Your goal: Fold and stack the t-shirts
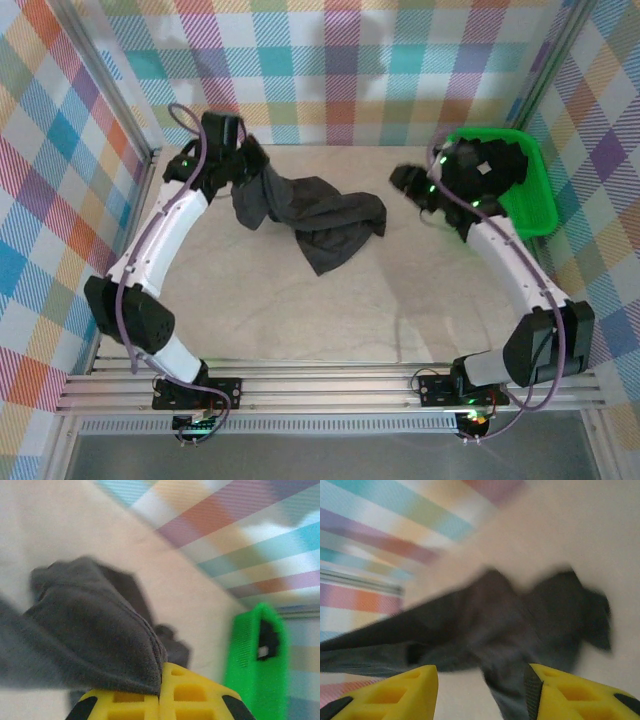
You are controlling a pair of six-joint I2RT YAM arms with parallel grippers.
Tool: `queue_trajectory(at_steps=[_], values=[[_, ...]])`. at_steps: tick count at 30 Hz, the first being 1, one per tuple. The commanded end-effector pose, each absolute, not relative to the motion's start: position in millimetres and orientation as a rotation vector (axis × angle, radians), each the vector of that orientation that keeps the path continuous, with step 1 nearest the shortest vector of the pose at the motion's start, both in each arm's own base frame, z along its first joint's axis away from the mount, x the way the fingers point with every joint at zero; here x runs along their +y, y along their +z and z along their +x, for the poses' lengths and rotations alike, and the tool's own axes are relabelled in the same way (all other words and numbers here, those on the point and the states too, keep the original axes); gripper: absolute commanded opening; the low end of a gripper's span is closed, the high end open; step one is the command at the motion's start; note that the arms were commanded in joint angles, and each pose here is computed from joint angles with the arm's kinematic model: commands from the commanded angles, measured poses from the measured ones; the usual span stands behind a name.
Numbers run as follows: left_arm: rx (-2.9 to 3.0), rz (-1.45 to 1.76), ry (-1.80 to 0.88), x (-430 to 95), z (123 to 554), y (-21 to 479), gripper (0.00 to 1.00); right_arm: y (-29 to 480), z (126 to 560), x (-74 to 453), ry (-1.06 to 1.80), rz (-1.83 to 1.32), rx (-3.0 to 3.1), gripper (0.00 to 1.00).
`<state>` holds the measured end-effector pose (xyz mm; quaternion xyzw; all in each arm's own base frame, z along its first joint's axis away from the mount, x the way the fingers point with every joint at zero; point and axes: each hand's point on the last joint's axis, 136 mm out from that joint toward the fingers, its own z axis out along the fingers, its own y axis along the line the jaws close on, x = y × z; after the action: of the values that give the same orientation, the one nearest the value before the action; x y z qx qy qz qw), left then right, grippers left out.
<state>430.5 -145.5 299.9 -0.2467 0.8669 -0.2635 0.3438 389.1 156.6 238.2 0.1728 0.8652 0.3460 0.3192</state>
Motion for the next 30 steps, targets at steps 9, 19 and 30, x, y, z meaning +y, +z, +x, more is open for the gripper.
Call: queue_trajectory(at_steps=[9, 19, 30], values=[[2.390, -0.773, -0.317, -60, 277, 200, 0.00, 127, 369, 213, 0.859, 0.848, 2.589, 0.49], [2.415, -0.890, -0.335, -56, 256, 157, 0.00, 122, 445, 249, 0.849, 1.022, 2.548, 0.55], [2.419, -0.871, -0.366, -60, 253, 161, 0.00, 71, 484, 254, 0.821, 1.200, 2.562, 0.37]])
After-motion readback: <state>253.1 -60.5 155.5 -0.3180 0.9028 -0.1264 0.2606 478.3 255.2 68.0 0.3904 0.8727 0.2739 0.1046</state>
